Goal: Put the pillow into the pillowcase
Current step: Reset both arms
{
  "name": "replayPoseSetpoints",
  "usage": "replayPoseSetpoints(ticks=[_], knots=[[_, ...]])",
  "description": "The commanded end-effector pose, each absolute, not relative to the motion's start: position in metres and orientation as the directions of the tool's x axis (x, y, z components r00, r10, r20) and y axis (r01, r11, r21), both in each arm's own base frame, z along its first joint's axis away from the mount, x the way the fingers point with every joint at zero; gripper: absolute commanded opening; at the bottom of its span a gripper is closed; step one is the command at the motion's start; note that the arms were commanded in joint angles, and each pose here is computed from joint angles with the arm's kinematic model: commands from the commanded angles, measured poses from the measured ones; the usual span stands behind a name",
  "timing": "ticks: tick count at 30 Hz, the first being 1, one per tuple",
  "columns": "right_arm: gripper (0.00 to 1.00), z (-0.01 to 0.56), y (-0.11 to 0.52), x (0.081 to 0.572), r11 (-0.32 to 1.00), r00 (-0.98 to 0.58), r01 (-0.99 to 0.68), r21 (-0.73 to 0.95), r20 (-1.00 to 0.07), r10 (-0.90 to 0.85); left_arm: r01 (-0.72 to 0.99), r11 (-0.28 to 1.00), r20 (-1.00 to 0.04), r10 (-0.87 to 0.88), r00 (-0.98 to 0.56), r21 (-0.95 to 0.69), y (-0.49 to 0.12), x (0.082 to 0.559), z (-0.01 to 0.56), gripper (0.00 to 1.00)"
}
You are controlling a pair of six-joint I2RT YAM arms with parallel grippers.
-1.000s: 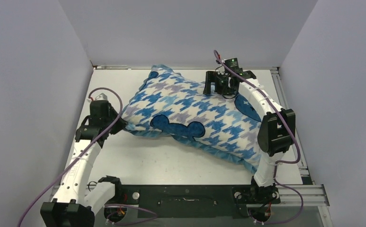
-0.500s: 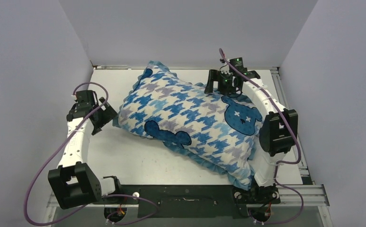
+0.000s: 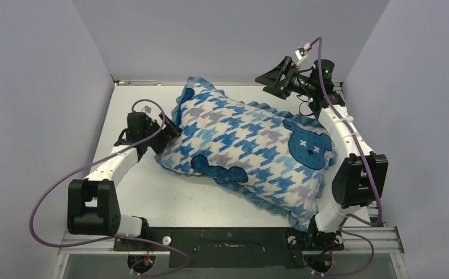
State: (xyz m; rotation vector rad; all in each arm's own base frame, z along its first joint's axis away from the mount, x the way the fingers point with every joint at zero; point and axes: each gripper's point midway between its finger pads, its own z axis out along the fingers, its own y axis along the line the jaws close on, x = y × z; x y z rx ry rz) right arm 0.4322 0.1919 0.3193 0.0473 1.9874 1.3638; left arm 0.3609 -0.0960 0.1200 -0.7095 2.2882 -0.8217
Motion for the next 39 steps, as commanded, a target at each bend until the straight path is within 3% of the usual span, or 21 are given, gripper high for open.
replayPoseSetpoints(ticks=[1, 8, 10, 14, 18, 22, 28, 30, 35, 39], knots=[[0.9, 0.373, 0.217, 0.415, 0.262, -0.707, -0.545, 0.796, -0.604, 0.368, -0.087, 0.615, -0.4, -0.607, -0.686, -0.784, -0.146, 0.359, 0.165, 0.9], [0.9, 0.378, 0.229, 0.392, 0.235, -0.672, -0.624, 0.745, -0.665, 0.325, -0.138, 0.687, -0.587, -0.693, -0.42, -0.713, -0.05, 0.363, 0.209, 0.98], [0.9, 0.373, 0.226, 0.391, 0.273, -0.657, -0.625, 0.731, -0.682, 0.321, -0.139, 0.721, -0.655, -0.681, -0.328, -0.679, -0.025, 0.361, 0.225, 0.96], [0.9, 0.351, 0.209, 0.396, 0.458, -0.626, -0.563, 0.688, -0.717, 0.306, -0.111, 0.812, -0.784, -0.583, -0.215, -0.573, 0.0, 0.357, 0.251, 0.96], [0.9, 0.324, 0.157, 0.416, 0.781, -0.524, -0.356, 0.513, -0.802, 0.287, -0.106, 0.867, -0.839, -0.498, -0.22, -0.487, 0.006, 0.357, 0.25, 0.96], [0.9, 0.314, 0.089, 0.415, 0.929, -0.341, -0.069, 0.365, -0.883, 0.322, -0.106, 0.899, -0.874, -0.439, -0.21, -0.426, 0.011, 0.356, 0.241, 0.96], [0.9, 0.258, -0.001, 0.379, 0.907, -0.104, 0.324, 0.267, -0.943, 0.315, -0.087, 0.921, -0.919, -0.386, -0.077, -0.38, 0.019, 0.359, 0.229, 0.96], [0.9, 0.233, -0.016, 0.363, 0.902, -0.065, 0.368, 0.227, -0.961, 0.269, -0.102, 0.921, -0.923, -0.382, -0.052, -0.376, 0.023, 0.357, 0.212, 0.96], [0.9, 0.142, -0.05, 0.322, 0.861, -0.232, 0.509, 0.011, -0.961, 0.15, -0.117, 0.946, -0.947, -0.313, -0.079, -0.303, 0.028, 0.355, 0.16, 0.96], [0.9, 0.111, -0.06, 0.314, 0.845, -0.158, 0.534, 0.038, -0.977, 0.143, -0.046, 0.988, -0.979, -0.153, -0.134, -0.148, 0.019, 0.36, 0.124, 0.96]])
